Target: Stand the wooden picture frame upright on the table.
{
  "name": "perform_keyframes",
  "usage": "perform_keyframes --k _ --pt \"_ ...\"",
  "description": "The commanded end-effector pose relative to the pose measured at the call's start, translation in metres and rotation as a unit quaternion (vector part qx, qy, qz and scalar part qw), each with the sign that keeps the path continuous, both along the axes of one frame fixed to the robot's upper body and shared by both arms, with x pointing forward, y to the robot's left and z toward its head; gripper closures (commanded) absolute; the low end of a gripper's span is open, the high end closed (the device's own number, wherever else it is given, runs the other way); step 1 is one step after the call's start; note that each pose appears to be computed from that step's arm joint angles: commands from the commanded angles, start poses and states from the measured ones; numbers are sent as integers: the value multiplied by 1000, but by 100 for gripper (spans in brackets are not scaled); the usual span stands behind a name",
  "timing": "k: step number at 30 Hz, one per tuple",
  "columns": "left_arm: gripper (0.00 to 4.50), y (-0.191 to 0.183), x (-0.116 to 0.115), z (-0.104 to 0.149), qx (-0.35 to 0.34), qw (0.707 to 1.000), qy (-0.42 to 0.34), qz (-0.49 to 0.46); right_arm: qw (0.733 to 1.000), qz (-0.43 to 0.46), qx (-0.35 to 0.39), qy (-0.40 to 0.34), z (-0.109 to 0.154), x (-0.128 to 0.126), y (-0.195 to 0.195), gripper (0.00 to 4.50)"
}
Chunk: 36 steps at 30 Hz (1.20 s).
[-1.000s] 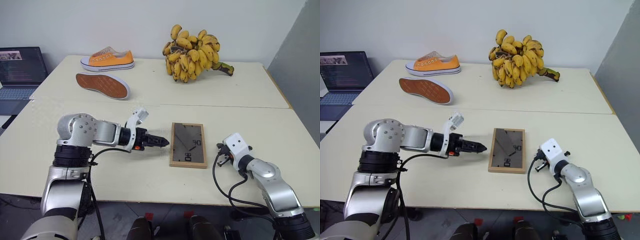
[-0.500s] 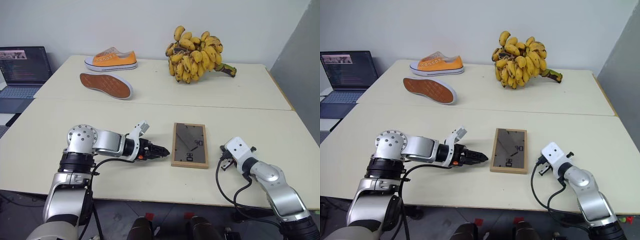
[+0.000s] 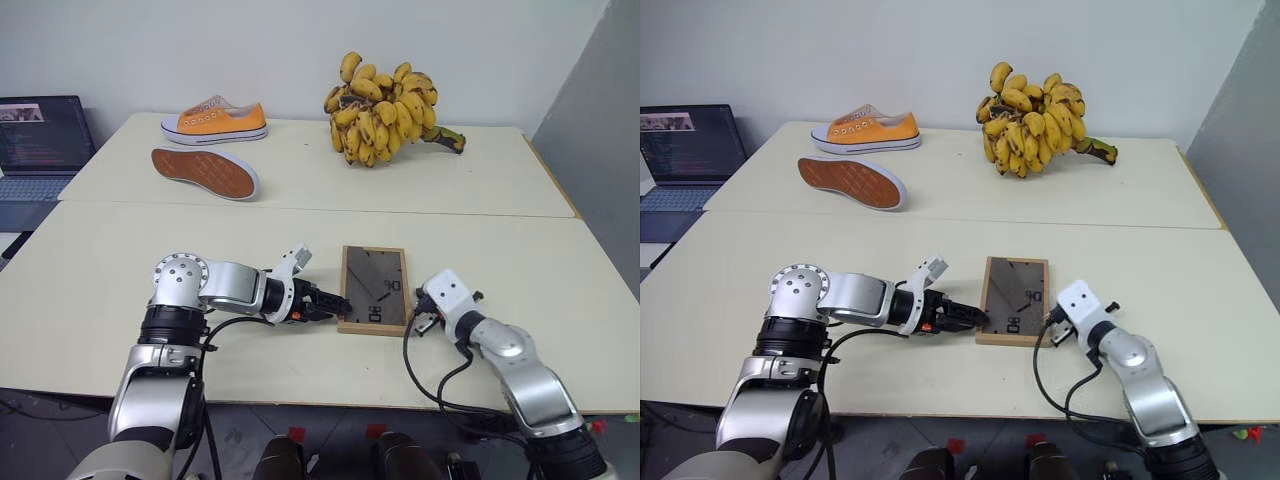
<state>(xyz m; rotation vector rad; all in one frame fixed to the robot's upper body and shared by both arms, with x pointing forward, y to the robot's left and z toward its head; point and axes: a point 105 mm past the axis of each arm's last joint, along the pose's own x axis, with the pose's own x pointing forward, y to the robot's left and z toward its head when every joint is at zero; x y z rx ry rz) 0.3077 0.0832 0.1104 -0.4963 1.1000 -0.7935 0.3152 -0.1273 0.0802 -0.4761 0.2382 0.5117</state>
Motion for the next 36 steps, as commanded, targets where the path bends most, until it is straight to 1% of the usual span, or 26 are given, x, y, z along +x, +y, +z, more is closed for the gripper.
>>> perform_keyframes --k 1,3,5,8,10,13,16,25,31,36 --pt "135 -3 4 9 -18 1000 -8 9 1000 10 11 -2 6 -3 12 450" --pt "135 -3 4 9 -19 1000 -8 10 1000 12 -2 -4 6 -3 11 450" --pt "135 -3 3 9 -19 1000 -7 12 1000 8 -23 -8 6 -4 0 450" --pt "135 -3 1 7 -22 1000 -2 12 999 -4 -36 -2 5 -5 -15 450" --pt "135 -3 1 7 -21 1000 0 13 999 -3 -41 4 2 -7 -17 450" --pt "135 -2 3 8 -19 1000 2 17 999 5 -30 9 0 -7 -6 450" --pt "135 -3 3 9 -18 1000 -1 17 1000 15 -11 6 4 -6 9 450" --pt "135 -4 2 10 -17 1000 -2 21 999 15 32 -3 12 0 38 450" --pt "135 -4 4 13 -19 999 -4 30 999 17 41 5 9 -1 43 450" --pt "135 -3 2 13 -22 999 -2 33 999 13 50 12 7 -2 46 450"
